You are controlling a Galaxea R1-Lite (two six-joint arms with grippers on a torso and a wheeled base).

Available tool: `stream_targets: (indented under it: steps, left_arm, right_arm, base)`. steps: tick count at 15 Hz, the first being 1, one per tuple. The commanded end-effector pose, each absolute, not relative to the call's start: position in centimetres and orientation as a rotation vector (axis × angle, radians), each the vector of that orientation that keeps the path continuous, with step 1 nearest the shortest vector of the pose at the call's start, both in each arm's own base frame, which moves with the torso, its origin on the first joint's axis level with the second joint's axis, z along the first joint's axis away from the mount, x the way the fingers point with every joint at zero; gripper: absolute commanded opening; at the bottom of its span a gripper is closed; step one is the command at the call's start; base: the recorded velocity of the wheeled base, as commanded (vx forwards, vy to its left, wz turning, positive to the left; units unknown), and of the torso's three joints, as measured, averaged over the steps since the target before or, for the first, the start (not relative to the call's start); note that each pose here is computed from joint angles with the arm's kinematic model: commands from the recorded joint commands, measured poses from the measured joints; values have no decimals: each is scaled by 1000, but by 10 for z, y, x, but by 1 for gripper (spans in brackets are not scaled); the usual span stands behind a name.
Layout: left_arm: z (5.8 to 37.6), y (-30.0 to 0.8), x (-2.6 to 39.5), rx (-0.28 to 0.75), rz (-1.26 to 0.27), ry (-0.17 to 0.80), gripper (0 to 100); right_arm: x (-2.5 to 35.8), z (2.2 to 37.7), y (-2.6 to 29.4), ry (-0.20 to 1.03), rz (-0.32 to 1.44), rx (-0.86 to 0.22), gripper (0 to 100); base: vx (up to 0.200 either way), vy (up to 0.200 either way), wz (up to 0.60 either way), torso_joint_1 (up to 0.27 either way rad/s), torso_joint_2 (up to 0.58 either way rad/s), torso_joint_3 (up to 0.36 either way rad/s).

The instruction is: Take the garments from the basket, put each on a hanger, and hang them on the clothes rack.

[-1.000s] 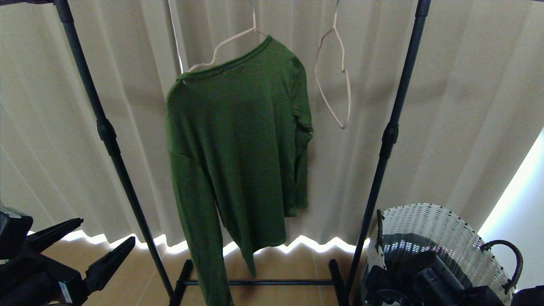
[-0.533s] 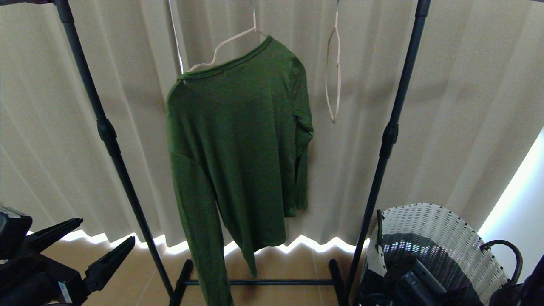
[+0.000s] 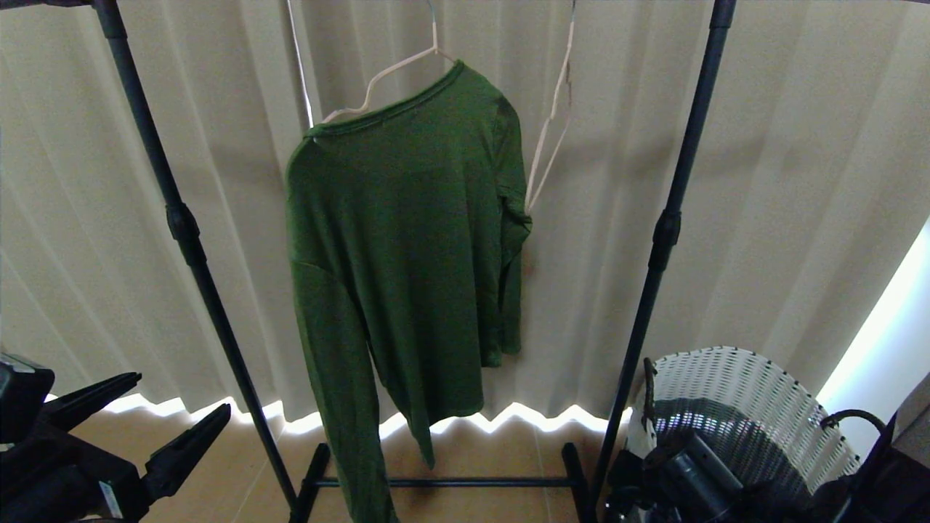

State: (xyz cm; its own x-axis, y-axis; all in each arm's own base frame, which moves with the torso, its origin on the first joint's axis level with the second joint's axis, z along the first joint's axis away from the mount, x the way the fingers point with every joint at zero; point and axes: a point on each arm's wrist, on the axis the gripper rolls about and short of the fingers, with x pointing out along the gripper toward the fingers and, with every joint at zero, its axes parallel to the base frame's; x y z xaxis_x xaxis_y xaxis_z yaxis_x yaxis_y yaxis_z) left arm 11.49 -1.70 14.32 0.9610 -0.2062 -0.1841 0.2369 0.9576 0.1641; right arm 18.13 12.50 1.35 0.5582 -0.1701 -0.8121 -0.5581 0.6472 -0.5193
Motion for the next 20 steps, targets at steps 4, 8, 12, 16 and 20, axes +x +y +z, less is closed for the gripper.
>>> stream_targets:
  steps: [4, 8, 12, 16, 20]
  left_arm:
    - [142, -17, 116, 187, -227, 175, 100]
    - [140, -20, 114, 193, -258, 177, 100]
    - [139, -22, 112, 216, -274, 177, 100]
    - [137, -22, 111, 217, -274, 180, 100]
    - [136, -21, 108, 217, -274, 179, 100]
  right_arm:
    - [173, 91, 107, 683, 172, -615, 0]
    - [180, 143, 78, 497, 29, -442, 0]
    - [194, 183, 70, 303, -34, -279, 0]
    - [197, 187, 70, 266, -40, -262, 0]
    - [199, 186, 71, 270, -40, -262, 0]
  base:
    - [0, 0, 0, 0, 0, 0]
    - [0, 0, 0, 0, 0, 0]
    - [0, 0, 0, 0, 0, 0]
    - [-200, 0, 0, 2, 1, 1]
    - [-200, 0, 0, 0, 4, -1]
